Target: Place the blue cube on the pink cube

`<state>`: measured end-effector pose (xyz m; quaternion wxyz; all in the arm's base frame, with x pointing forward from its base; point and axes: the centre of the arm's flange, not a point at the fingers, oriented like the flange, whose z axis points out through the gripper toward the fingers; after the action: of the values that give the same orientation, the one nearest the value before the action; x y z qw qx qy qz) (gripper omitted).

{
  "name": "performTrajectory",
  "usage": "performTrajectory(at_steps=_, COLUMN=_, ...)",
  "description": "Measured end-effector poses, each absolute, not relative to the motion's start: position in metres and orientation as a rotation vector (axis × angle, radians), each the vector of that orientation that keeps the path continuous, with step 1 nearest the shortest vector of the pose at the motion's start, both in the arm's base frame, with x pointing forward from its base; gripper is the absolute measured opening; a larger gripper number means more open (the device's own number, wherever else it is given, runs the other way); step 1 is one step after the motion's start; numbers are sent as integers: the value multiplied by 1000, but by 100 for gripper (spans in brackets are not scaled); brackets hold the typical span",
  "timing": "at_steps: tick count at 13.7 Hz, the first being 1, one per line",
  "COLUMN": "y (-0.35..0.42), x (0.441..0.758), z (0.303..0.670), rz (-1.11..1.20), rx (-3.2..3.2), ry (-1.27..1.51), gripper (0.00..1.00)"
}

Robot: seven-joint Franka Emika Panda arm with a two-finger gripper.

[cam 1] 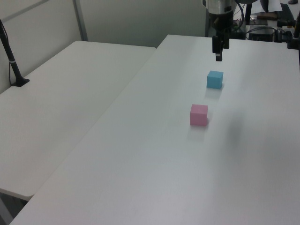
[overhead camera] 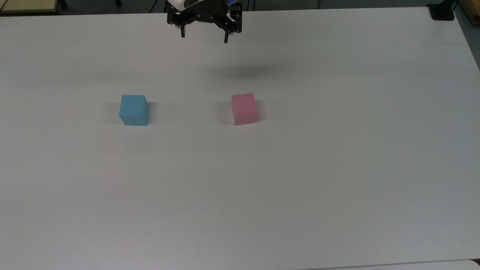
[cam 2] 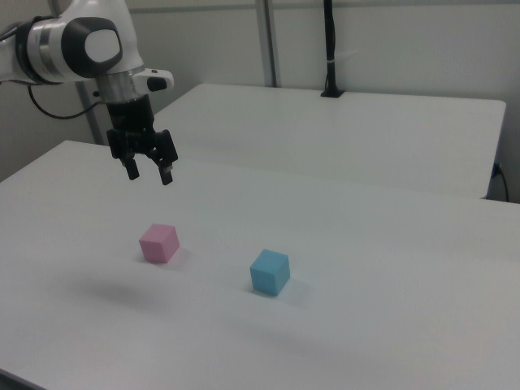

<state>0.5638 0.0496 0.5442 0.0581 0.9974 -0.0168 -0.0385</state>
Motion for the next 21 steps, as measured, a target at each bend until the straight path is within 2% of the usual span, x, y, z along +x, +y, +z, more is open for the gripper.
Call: performTrajectory(at_steps=21, y=47, x=566, z=536, rz=-138, rx=3035, ry=-31, gripper=100)
